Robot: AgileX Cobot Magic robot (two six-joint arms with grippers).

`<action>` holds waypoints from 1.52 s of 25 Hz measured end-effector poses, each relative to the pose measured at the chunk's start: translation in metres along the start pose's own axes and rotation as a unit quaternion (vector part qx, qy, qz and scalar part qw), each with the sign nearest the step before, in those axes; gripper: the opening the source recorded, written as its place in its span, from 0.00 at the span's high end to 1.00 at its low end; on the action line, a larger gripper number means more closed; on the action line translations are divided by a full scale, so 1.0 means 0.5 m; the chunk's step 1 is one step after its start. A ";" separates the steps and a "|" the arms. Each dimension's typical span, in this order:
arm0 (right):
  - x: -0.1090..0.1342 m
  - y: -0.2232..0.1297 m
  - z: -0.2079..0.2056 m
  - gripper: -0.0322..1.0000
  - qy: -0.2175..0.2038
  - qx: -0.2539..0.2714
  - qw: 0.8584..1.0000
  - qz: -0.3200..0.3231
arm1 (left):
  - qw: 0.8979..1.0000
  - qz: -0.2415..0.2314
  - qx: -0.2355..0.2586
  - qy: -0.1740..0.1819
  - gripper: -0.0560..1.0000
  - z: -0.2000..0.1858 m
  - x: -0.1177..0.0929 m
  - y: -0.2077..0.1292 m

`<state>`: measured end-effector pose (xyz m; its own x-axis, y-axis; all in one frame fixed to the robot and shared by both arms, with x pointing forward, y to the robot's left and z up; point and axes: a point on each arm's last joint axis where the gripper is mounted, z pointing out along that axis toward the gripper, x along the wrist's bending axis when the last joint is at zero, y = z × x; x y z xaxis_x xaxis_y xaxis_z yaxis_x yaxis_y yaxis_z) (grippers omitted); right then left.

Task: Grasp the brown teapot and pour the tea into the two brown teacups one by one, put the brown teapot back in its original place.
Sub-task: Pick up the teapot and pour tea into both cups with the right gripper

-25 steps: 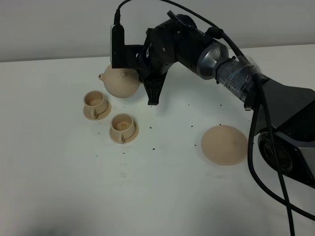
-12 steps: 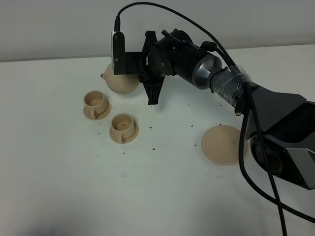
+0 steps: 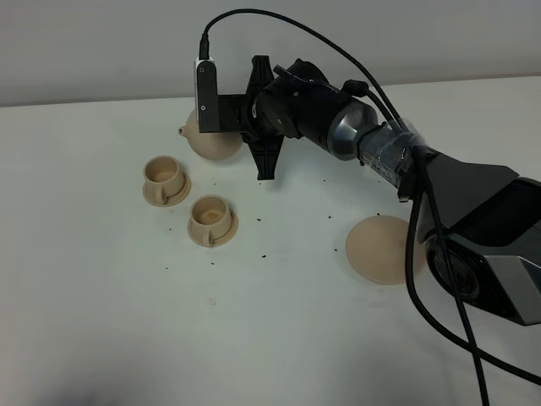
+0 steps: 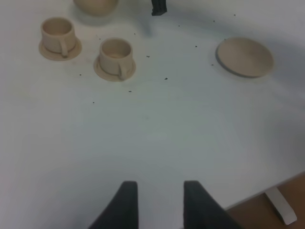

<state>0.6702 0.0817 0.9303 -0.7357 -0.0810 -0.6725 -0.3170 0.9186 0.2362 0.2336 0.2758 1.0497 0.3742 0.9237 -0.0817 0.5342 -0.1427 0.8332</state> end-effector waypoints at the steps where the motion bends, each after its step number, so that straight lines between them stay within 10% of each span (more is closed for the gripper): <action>1: -0.001 0.000 0.000 0.86 -0.003 0.000 1.000 -0.001 | 1.000 0.000 0.000 0.000 0.71 0.000 0.000 0.000; 38: 0.008 0.054 0.007 0.86 -0.086 -0.005 0.984 -0.158 | 1.000 0.000 0.000 0.000 0.71 0.000 0.000 0.000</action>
<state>0.6606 0.1076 0.9316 -0.4876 -0.2946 -0.8218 -0.5208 0.8537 0.0030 0.2336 0.2758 1.0497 0.3737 0.9239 -0.0825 0.5345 -0.1418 0.8332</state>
